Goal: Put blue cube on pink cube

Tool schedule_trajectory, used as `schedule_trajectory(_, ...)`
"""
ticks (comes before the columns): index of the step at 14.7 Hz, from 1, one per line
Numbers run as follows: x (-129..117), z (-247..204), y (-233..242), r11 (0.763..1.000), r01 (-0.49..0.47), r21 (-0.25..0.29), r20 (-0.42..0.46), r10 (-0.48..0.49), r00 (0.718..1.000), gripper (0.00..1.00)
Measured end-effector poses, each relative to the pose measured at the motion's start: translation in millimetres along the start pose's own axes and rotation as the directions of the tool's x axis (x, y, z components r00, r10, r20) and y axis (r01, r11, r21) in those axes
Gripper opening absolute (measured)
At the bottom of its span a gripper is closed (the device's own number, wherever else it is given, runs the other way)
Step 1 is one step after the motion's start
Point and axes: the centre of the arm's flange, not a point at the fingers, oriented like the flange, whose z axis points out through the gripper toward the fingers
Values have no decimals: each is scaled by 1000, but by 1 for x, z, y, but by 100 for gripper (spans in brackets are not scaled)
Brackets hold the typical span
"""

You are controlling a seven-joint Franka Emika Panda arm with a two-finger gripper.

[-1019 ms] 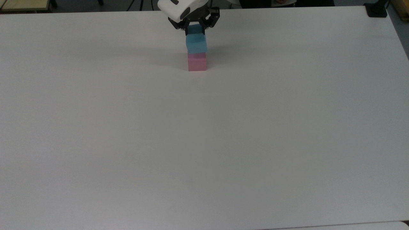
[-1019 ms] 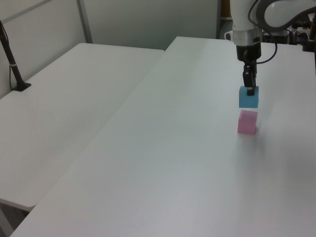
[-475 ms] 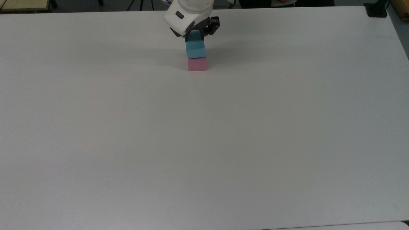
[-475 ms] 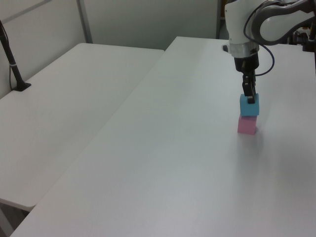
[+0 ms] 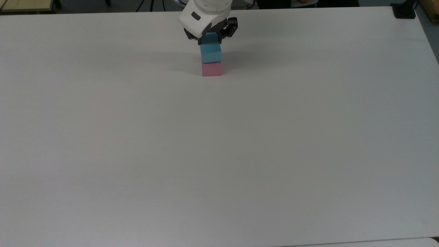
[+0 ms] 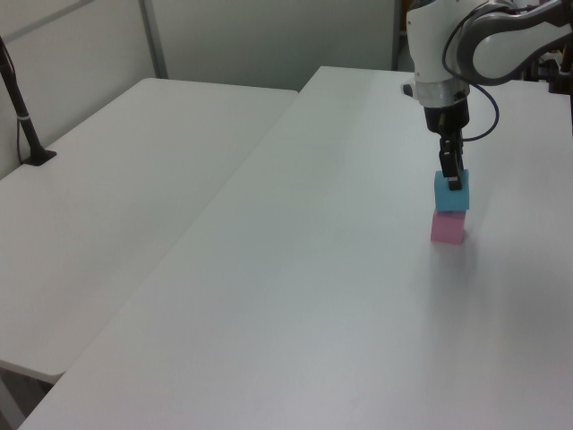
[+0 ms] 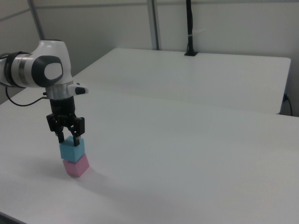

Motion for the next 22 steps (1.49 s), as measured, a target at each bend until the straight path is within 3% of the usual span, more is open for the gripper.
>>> schedule_trajectory(1,0,0,0,1000,-1,-5,-1,1,1000,81)
schedule_trajectory(3,0,0,1,1000,-3,-6,-2,3,1000,100)
schedule_trajectory(8,1,-13,9,999,-35,-1,-28,35,999,100)
schedule_trajectory(10,0,-45,39,995,-95,14,-72,96,993,100)
schedule_trajectory(12,-9,-101,79,985,-168,34,-120,171,978,100)
schedule_trajectory(16,-50,-215,174,947,-307,91,-277,320,906,100)
schedule_trajectory(22,-60,-227,210,971,-231,65,-312,240,919,100)
